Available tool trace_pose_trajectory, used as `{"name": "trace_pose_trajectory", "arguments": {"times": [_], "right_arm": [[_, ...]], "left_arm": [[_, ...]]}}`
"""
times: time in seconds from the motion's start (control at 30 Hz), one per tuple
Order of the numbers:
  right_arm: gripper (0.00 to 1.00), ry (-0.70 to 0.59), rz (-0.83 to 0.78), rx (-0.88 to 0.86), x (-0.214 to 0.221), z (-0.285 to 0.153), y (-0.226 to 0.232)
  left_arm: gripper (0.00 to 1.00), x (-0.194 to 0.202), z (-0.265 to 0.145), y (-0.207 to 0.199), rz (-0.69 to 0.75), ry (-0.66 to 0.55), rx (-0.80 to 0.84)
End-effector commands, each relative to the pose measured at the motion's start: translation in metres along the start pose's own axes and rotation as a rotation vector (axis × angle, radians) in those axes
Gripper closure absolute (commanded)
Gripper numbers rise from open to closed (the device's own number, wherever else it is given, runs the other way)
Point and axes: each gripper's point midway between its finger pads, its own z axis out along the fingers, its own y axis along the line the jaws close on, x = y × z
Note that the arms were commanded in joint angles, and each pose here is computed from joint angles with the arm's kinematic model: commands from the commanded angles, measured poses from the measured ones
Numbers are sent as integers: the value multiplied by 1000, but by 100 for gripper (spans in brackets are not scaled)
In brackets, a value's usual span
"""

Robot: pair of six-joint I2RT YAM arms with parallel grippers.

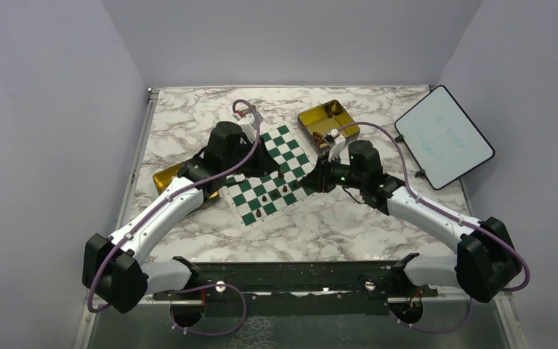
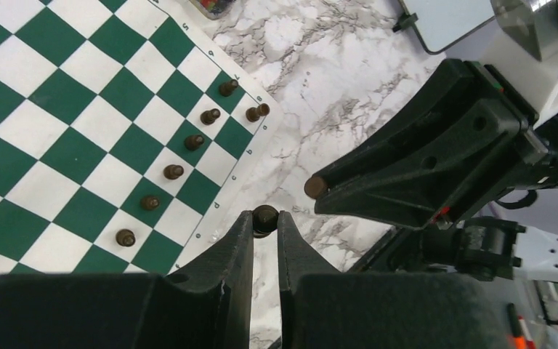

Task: Set up the chess pieces on the board
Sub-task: Place the chess piece on the chessboard.

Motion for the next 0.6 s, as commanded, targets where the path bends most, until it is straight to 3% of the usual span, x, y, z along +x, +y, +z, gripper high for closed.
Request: {"name": "trace_pose_trajectory", "arguments": {"times": [0.0,0.3,0.57], "right_arm": [[93,-44,34,161,-17,-12,-31],[93,-76,196,181,-13,-26,-63],[93,-108,205,188,-15,-35,-71]], "left_arm": [[97,-10,-6,-2,113,-72,-99],[97,18,5,10,176,-82,-272],[97,50,23,24,170,-57,-336]]}}
